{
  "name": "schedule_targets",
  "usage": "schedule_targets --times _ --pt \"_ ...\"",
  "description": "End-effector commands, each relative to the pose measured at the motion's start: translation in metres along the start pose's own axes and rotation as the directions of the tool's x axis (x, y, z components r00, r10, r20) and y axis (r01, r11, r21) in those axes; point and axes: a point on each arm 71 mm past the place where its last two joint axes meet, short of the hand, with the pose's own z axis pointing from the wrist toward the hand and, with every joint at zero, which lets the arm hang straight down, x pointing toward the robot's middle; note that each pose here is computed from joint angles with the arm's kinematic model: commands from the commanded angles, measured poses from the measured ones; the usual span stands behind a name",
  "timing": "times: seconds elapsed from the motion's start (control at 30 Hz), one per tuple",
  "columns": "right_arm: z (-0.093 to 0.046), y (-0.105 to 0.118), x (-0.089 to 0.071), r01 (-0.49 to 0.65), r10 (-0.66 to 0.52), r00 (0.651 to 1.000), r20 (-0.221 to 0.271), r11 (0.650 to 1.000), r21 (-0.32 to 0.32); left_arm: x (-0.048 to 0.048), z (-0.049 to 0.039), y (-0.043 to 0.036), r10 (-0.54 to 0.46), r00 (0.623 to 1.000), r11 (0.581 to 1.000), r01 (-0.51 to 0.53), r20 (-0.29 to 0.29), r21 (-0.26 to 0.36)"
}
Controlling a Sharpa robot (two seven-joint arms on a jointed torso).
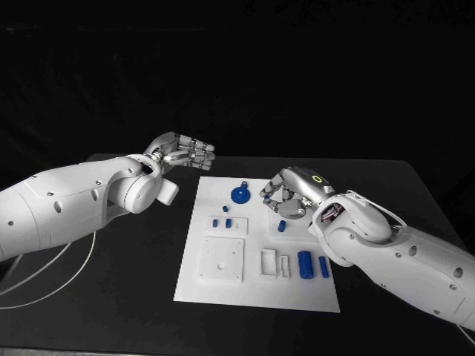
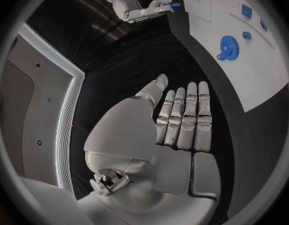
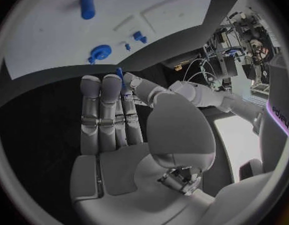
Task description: Assemble the parts on the task board
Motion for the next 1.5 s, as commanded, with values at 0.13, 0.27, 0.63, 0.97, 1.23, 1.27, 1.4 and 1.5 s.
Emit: schedule_targets --times 0.13,0.27,0.63,0.97,1.23,1.27,1.4,1.5 --pt "-0.005 0.023 0.022 -0.091 0.090 0.996 -0.017 0.992 -0.085 0.0013 0.0012 -0.0089 -0.070 0.993 0.994 0.062 0.091 0.088" --pt "-0.009 0.032 0.037 -0.092 0.088 0.995 -0.040 0.990 -0.108 0.0046 0.0014 -0.0120 -0.070 0.992 0.992 0.058 0.108 0.116" --pt "-0.019 0.041 0.069 -0.064 0.049 0.992 -0.115 0.990 -0.123 0.0169 -0.0013 -0.0180 -0.007 0.995 0.984 -0.011 0.097 0.178" --pt "-0.021 0.040 0.082 -0.045 0.029 0.989 -0.147 0.993 -0.107 0.0257 -0.0012 -0.0200 0.003 0.997 0.982 -0.018 0.076 0.190" --pt "-0.023 0.040 0.089 -0.029 0.012 0.986 -0.166 0.995 -0.099 0.0279 -0.0006 -0.0201 0.003 0.998 0.982 -0.016 0.069 0.187" --pt "-0.023 0.040 0.089 -0.028 0.011 0.986 -0.168 0.995 -0.099 0.0280 -0.0005 -0.0201 0.003 0.998 0.982 -0.016 0.069 0.186" --pt "-0.023 0.043 0.093 -0.026 0.008 0.984 -0.179 0.995 -0.099 0.0291 0.0002 -0.0202 0.003 0.998 0.983 -0.015 0.068 0.185" --pt "-0.023 0.044 0.096 -0.025 0.006 0.983 -0.185 0.995 -0.100 0.0301 0.0006 -0.0204 0.002 0.998 0.983 -0.014 0.066 0.185"
